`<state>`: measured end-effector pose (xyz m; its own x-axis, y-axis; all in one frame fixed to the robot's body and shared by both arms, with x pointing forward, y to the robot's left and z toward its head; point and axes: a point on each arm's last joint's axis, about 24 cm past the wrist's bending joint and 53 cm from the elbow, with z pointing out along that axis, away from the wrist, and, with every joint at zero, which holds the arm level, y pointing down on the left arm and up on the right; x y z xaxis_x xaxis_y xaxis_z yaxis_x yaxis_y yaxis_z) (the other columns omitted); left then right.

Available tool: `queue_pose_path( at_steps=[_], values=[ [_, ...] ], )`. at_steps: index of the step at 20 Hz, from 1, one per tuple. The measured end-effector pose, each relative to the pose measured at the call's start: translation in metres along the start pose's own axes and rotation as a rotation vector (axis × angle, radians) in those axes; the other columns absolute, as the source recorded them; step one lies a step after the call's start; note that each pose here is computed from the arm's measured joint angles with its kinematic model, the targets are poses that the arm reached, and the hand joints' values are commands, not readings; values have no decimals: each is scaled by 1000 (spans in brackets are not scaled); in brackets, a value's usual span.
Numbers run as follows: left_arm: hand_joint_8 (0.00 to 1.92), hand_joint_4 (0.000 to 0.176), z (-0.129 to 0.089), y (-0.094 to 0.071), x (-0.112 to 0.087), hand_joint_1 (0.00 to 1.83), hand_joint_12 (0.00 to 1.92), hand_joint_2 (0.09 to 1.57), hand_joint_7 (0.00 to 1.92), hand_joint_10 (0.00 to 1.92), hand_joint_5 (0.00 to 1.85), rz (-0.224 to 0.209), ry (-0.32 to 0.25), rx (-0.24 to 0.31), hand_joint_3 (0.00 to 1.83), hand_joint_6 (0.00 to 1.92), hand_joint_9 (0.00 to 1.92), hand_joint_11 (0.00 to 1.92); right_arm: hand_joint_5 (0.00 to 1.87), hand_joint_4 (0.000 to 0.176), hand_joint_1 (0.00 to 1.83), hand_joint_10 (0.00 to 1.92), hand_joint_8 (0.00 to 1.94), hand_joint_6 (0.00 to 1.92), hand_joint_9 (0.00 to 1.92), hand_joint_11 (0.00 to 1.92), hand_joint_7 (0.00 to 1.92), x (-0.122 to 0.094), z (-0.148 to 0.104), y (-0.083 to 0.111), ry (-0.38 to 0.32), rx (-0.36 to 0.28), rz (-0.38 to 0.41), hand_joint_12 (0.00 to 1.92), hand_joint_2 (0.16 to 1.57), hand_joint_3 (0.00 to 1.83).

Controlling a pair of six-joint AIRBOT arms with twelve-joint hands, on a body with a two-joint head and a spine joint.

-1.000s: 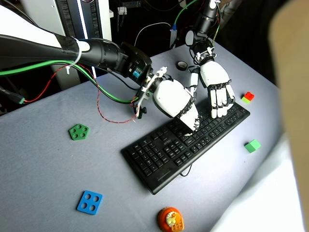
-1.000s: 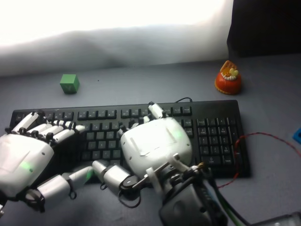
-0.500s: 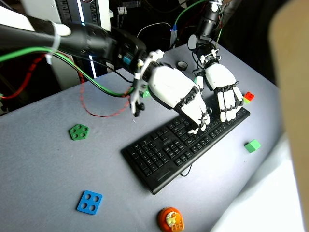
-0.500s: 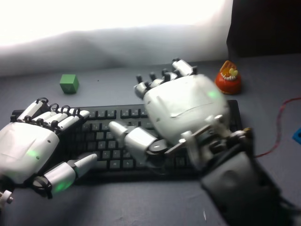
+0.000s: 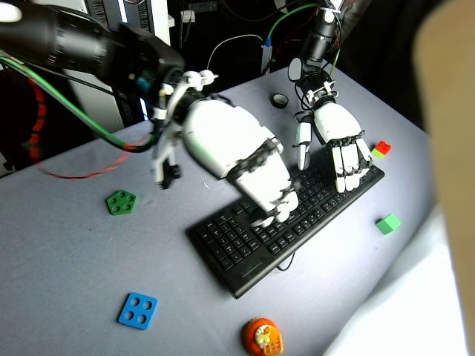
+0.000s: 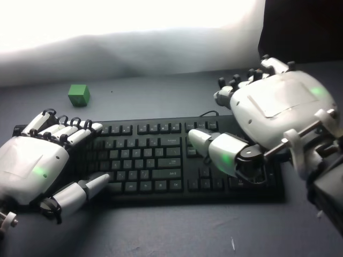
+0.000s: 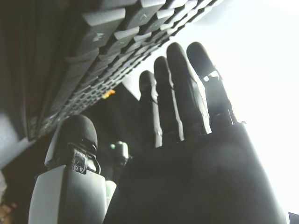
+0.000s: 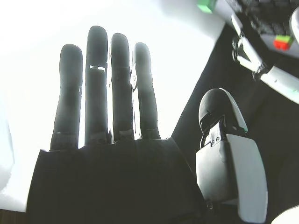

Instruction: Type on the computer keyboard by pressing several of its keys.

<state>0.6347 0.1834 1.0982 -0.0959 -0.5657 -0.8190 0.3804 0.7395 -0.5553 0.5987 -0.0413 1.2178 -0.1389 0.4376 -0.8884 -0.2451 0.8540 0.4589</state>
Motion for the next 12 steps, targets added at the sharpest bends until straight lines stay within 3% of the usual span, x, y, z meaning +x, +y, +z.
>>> queue_pose_path(
  at_steps=[1, 2, 4, 6, 8, 9, 10, 11, 12],
  values=[
    [2, 45, 1, 0, -1, 856, 1291, 1078, 287, 69, 216, 2, -4, 0, 0, 2, 353, 0, 544, 0, 12, 763, 1, 69, 462, 96, 636, -8, -2, 2, -13, -6, -1, 1593, 1214, 2],
    [2, 45, 2, 0, -3, 856, 1291, 1078, 287, 69, 216, -9, -11, 2, 0, 2, 353, 0, 544, 0, 12, 763, 1, 69, 462, 96, 636, -16, -3, 4, -32, -14, -6, 1593, 1214, 2],
    [3, 58, 4, -6, -10, 1067, 1255, 989, 272, 84, 173, -15, -38, 20, 0, 0, 314, 0, 546, 0, 1, 766, 7, 69, 469, 103, 641, -32, -6, 5, -58, -11, -4, 1600, 1217, 3],
    [0, 53, 5, -8, -14, 1015, 1251, 1021, 228, 80, 141, -17, -51, 28, 0, 0, 282, 0, 552, 0, 19, 772, 8, 72, 468, 96, 646, -39, -12, 2, -53, 14, 8, 1608, 1214, 1],
    [18, 42, 5, -8, -14, 827, 1287, 1076, 277, 111, 165, -15, -51, 28, 5, 10, 300, 0, 558, 0, 16, 773, 13, 73, 483, 110, 662, -43, -17, 3, -44, 29, 27, 1597, 1213, 0],
    [18, 42, 5, -7, -15, 827, 1287, 1076, 277, 111, 165, -12, -49, 26, 5, 10, 300, 0, 558, 0, 16, 773, 13, 73, 483, 110, 662, -45, -19, 5, -43, 28, 34, 1597, 1213, 0],
    [20, 31, 5, -5, -16, 605, 1289, 1140, 289, 125, 178, -3, -42, 19, 32, 15, 315, 0, 559, 0, 11, 773, 10, 73, 482, 115, 658, -50, -22, 10, -48, 16, 38, 1598, 1216, 1],
    [20, 31, 5, -3, -16, 605, 1289, 1140, 289, 125, 178, -4, -39, 10, 32, 15, 315, 0, 559, 0, 11, 773, 10, 73, 482, 115, 658, -53, -24, 14, -52, 10, 40, 1598, 1216, 1],
    [24, 27, 4, -1, -15, 251, 1209, 1243, 339, 144, 242, -3, -30, 2, 34, 32, 322, 0, 560, 0, 5, 777, 12, 74, 488, 125, 664, -56, -25, 16, -56, 5, 44, 1597, 1215, 1]
  ],
)
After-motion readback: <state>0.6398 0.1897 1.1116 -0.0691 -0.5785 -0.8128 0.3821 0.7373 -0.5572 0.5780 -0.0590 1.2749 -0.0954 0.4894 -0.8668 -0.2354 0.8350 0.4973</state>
